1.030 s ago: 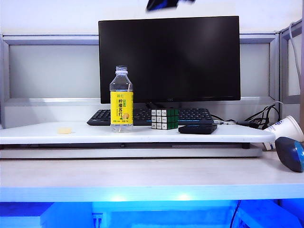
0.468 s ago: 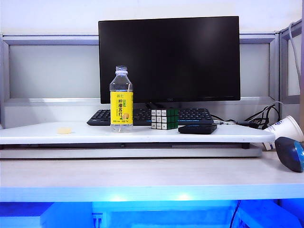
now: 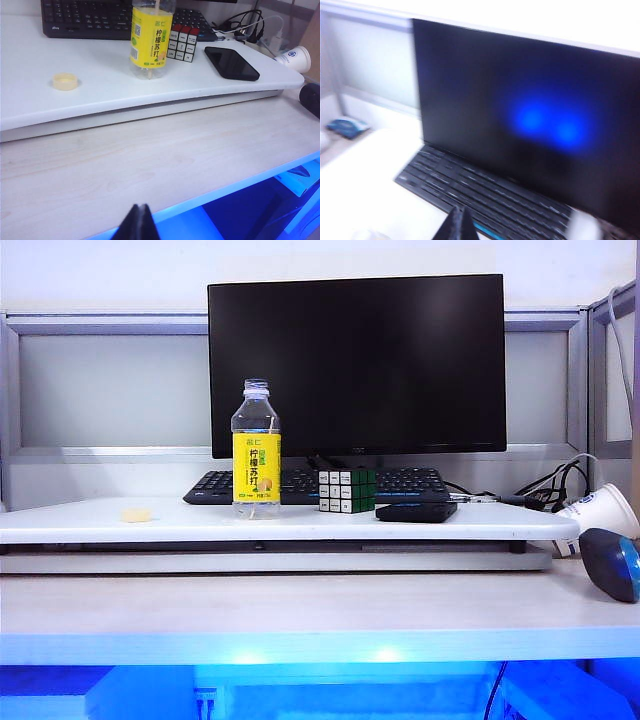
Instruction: Grab a stick from the table and stick it in a plastic bottle.
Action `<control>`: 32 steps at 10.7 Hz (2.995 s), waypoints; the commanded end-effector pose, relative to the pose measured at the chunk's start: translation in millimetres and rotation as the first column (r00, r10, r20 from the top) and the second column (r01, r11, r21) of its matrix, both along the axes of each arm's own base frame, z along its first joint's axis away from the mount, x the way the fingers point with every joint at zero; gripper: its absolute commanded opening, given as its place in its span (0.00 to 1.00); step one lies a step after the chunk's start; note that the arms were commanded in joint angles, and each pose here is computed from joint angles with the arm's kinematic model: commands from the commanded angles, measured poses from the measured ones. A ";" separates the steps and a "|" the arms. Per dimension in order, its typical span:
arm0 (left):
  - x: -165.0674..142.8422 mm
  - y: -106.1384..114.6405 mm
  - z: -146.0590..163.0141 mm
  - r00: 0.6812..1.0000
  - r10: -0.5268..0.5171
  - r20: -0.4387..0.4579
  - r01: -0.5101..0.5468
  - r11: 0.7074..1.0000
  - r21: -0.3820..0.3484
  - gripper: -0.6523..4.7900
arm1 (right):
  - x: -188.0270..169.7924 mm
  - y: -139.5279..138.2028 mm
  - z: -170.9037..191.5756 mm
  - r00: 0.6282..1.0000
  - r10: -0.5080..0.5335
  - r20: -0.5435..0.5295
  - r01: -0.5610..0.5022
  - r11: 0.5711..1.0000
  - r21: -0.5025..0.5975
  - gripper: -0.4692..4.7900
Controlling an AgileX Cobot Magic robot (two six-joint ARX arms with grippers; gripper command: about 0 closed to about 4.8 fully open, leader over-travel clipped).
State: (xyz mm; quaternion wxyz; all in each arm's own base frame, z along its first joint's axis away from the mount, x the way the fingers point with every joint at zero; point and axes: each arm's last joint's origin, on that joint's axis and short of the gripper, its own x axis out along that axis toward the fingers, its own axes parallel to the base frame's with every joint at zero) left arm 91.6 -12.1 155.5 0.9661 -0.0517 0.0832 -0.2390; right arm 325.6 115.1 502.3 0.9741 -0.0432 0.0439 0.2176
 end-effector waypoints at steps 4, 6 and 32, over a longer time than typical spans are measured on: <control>-0.2 -0.1 -1.1 1.000 -0.005 -0.011 0.005 1.000 0.002 0.11 | -53.3 -53.1 -1.9 0.991 -0.136 0.015 0.136 0.991 -0.002 0.08; -0.2 -0.1 -1.1 1.000 -0.005 -0.011 0.005 1.000 0.002 0.11 | -74.4 -70.9 -17.7 0.983 -0.182 -0.007 0.182 0.983 -0.007 0.08; 2.6 13.8 -4.9 0.891 0.453 0.010 -0.449 0.879 0.158 0.11 | -232.2 -110.3 -352.8 0.927 -0.318 -0.200 0.348 0.926 0.143 0.08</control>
